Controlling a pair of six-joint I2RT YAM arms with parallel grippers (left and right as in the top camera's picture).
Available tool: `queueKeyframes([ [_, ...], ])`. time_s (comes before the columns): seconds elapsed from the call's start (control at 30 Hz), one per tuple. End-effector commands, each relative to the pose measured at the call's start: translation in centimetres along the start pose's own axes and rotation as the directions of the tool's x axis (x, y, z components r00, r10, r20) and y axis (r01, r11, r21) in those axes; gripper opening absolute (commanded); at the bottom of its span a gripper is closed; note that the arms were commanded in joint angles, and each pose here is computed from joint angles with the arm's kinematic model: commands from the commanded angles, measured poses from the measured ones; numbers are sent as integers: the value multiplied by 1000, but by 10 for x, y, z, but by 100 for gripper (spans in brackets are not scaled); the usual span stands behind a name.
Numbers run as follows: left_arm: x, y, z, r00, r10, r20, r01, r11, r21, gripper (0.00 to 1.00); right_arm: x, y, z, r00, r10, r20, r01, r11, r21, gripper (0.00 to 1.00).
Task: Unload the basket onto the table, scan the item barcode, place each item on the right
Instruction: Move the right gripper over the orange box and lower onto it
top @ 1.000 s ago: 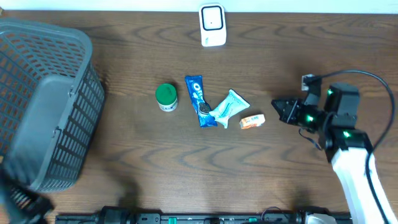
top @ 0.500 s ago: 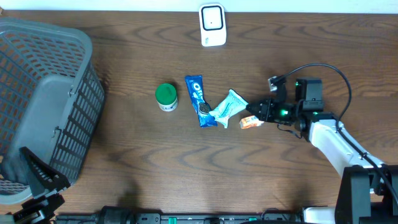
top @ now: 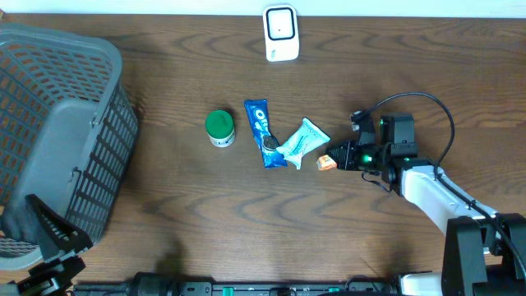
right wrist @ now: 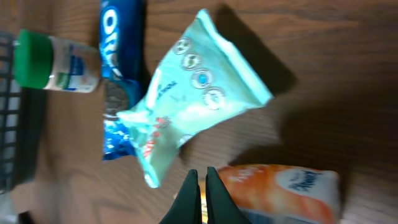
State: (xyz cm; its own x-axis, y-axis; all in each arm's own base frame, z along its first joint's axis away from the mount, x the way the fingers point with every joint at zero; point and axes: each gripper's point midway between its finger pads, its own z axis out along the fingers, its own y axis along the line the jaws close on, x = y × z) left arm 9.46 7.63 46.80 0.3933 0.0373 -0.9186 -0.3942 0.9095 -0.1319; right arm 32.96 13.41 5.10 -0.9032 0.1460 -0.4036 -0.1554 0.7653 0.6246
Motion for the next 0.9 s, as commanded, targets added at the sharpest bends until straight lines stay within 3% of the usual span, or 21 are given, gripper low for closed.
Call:
queueKeyframes([
  [0.0, -2, 0, -3, 1000, 6, 15, -6, 1000, 9, 98, -1, -10, 3, 1000, -26, 17, 25, 998, 54, 1],
  [0.27, -2, 0, -3, 1000, 6, 15, -6, 1000, 9, 98, -4, -25, 3, 999, -33, 38, 27, 989, 149, 1],
  [0.57, -2, 0, -3, 1000, 6, 15, -6, 1000, 9, 98, -32, 9, -23, 994, -6, 114, 1, 999, 44, 1],
  [0.87, -2, 0, -3, 1000, 6, 15, -6, 1000, 9, 98, 6, -13, -45, 995, 99, 24, -102, 969, 226, 1],
])
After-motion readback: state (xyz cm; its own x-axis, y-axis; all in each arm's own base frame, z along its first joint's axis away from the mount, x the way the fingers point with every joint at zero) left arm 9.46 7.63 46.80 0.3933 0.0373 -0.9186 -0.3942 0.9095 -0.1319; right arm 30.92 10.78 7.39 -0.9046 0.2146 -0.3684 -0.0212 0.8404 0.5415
